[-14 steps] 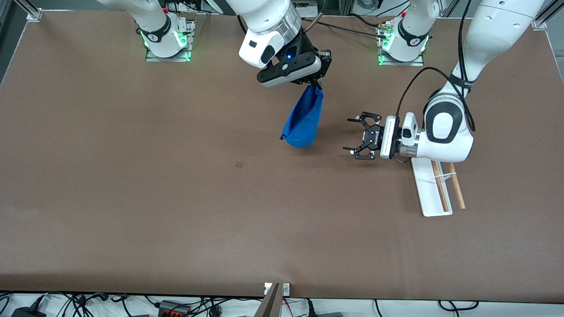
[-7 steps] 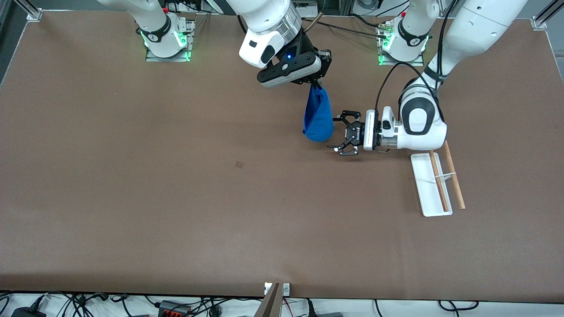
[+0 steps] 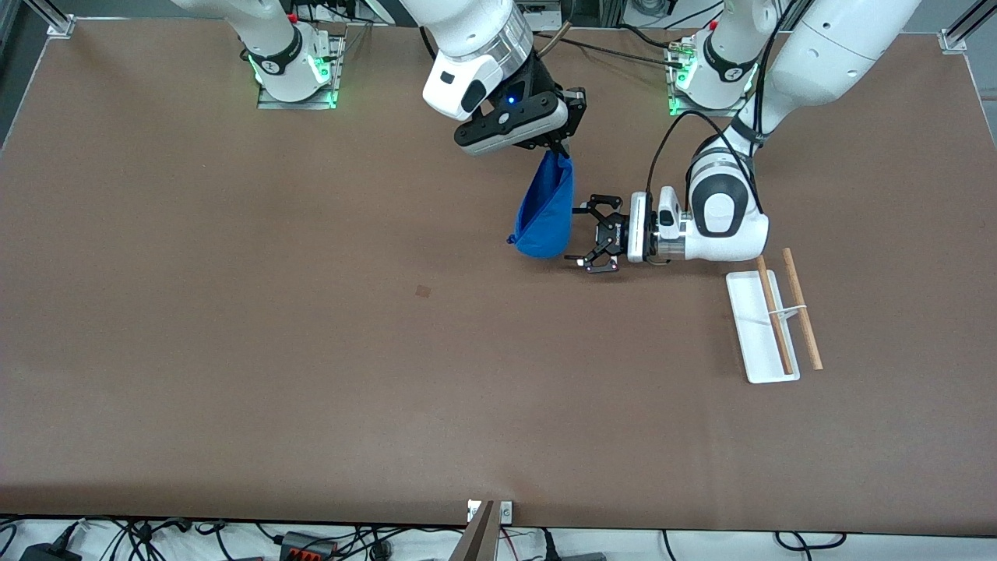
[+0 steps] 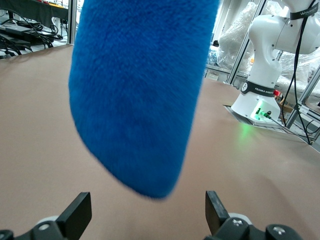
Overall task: Pass towel and hang on rack
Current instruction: 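Move the left gripper to the hanging towel's lower end, then grasp the towel with the left gripper while the right gripper releases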
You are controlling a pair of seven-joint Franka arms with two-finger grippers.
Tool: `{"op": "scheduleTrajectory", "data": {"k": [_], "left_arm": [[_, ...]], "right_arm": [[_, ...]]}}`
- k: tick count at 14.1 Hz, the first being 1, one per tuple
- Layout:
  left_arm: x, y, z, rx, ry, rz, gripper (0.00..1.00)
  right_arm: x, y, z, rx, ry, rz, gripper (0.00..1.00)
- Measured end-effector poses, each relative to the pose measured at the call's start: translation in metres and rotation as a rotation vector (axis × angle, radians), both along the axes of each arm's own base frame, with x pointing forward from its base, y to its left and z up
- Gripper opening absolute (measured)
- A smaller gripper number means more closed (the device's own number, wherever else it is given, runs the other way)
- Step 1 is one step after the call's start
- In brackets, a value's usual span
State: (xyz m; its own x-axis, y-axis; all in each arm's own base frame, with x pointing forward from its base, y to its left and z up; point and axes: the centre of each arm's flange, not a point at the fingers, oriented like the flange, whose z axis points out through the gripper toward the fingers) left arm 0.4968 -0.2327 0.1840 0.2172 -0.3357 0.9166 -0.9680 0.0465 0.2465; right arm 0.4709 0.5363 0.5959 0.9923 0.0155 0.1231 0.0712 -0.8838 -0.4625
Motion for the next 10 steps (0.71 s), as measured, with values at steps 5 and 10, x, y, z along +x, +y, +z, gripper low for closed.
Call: {"op": "scheduleTrajectory", "data": {"k": [5,10], "left_arm": [[-0.003,-0.007,-0.003,-0.060,-0.077,0.037,0.62],[-0.010,-0.008,-0.023,-0.062,-0.051,0.060,0.11]], "right_arm": [[0.000,0.000,0.000,0.000,0.000,0.000,0.02],[0.000,0.000,0.000,0.000,0.000,-0.001,0.02]]}}
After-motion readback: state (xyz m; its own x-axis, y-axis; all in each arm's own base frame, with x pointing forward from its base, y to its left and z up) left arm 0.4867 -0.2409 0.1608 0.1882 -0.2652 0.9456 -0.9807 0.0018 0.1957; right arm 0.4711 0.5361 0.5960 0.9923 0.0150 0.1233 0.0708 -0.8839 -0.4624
